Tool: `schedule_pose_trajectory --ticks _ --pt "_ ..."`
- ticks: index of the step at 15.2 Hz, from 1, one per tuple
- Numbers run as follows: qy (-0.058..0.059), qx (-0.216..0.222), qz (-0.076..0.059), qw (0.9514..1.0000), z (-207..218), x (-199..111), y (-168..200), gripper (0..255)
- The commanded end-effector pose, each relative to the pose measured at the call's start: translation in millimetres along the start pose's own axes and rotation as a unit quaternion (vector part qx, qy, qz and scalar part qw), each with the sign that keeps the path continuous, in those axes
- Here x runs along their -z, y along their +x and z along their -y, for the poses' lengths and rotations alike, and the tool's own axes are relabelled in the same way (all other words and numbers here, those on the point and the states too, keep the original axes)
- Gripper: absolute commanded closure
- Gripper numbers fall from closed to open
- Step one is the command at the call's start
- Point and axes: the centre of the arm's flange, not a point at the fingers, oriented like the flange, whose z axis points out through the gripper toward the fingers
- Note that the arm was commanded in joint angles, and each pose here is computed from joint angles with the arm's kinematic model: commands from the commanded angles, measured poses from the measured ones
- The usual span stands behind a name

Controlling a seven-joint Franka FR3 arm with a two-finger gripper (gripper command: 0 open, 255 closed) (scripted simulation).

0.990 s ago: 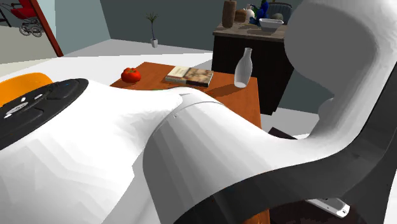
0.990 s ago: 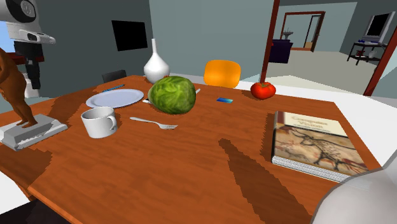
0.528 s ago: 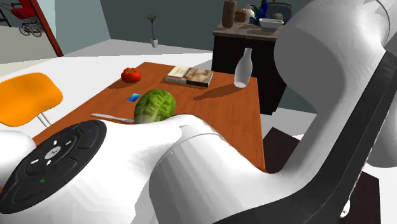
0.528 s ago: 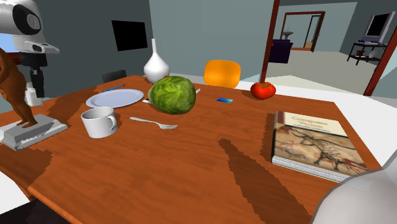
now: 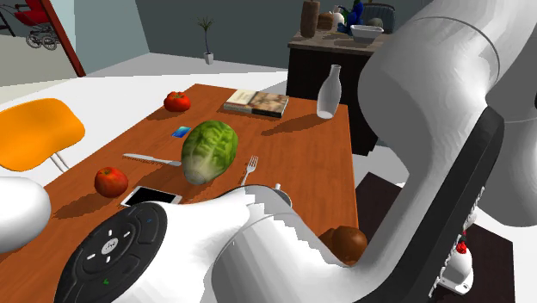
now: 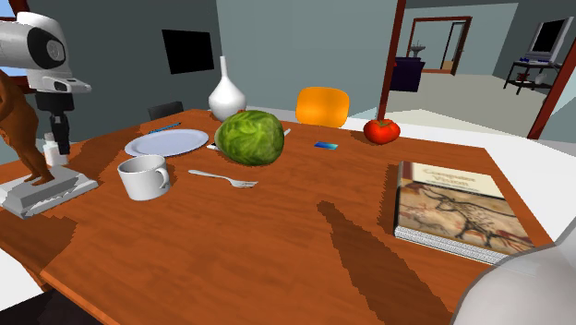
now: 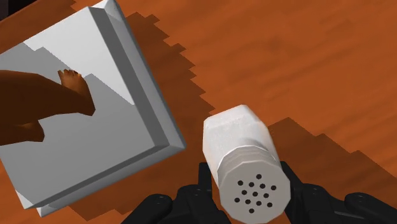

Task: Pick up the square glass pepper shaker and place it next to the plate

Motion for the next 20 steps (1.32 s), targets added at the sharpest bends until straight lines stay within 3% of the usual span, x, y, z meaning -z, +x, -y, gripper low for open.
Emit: schedule_pose_trajectory --ticks 1,8,9,14,18,20 --pt "-0.002 0.0 0.001 1.0 0 -10 2 255" --pt "-0.002 0.0 0.001 1.0 0 -10 2 255" --pt "-0.002 0.0 0.001 1.0 1 -11 1 0" --pt "-0.002 0.0 0.001 1.0 0 -10 2 0" --pt "-0.002 0.0 0.001 1.0 0 40 2 0" --pt "-0.002 0.0 0.001 1.0 0 40 2 0"
